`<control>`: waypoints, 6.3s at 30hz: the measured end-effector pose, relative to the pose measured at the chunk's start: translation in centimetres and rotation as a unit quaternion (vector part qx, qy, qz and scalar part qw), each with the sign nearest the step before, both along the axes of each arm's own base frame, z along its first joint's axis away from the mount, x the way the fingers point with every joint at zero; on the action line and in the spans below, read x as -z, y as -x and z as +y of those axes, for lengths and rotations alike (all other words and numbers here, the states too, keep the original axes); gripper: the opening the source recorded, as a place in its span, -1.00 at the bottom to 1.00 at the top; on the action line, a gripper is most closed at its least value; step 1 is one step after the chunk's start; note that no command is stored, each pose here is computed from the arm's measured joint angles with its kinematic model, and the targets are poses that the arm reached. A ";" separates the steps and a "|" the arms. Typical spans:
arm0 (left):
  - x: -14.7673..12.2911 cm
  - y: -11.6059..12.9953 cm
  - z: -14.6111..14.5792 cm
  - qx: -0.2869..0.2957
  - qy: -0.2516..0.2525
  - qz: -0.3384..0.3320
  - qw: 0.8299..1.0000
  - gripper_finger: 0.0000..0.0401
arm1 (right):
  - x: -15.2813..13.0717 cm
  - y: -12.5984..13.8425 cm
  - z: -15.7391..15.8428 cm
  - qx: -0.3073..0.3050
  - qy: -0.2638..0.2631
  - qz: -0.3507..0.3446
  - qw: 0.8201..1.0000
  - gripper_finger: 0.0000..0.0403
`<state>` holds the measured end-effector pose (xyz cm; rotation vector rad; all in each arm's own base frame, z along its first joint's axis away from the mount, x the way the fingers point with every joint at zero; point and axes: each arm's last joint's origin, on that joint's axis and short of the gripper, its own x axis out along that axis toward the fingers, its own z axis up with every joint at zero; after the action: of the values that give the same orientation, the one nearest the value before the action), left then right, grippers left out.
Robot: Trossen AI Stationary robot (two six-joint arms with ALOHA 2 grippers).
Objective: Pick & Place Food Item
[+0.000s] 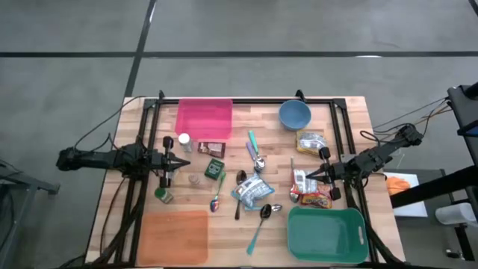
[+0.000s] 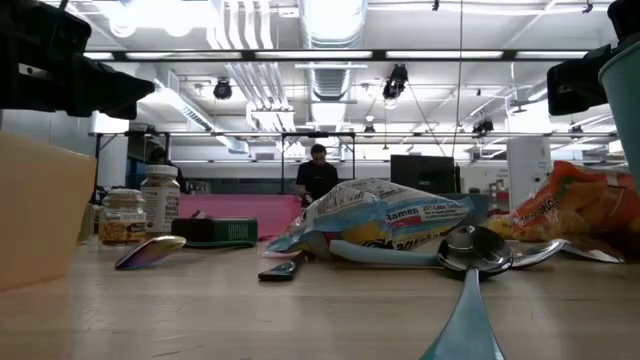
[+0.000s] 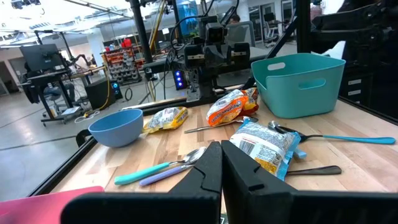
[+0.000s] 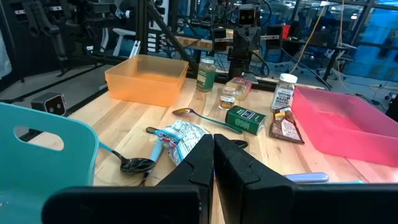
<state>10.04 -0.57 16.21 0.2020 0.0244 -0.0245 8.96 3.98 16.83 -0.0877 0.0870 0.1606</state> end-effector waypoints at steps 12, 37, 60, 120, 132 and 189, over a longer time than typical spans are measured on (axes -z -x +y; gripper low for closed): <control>0.0 0.0 0.0 0.000 0.000 0.000 1.000 -1.00 | 0.0 0.0 0.0 0.000 0.000 0.000 1.000 -0.96; 0.0 0.0 0.0 0.000 0.000 0.000 1.000 -1.00 | -0.4 0.0 0.3 -0.044 -0.084 -0.002 0.995 -0.96; 0.0 0.0 0.0 0.000 0.000 0.000 1.000 -1.00 | -5.6 -4.3 2.0 0.103 -0.012 0.134 0.986 -0.96; 0.0 0.0 0.0 0.000 0.000 0.000 1.000 -1.00 | -6.5 -19.7 5.7 0.281 -0.091 0.692 0.659 0.23; 0.0 0.0 0.0 0.000 0.000 0.000 1.000 -1.00 | -5.6 -20.4 3.4 0.241 -0.122 0.721 0.638 0.23; 0.0 0.0 0.0 0.000 0.000 0.000 1.000 -1.00 | -1.7 -23.5 4.0 0.248 -0.039 0.783 0.569 0.23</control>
<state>10.04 -0.57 16.21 0.2020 0.0245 -0.0246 32.51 7.98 18.54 0.2070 1.9176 -0.3897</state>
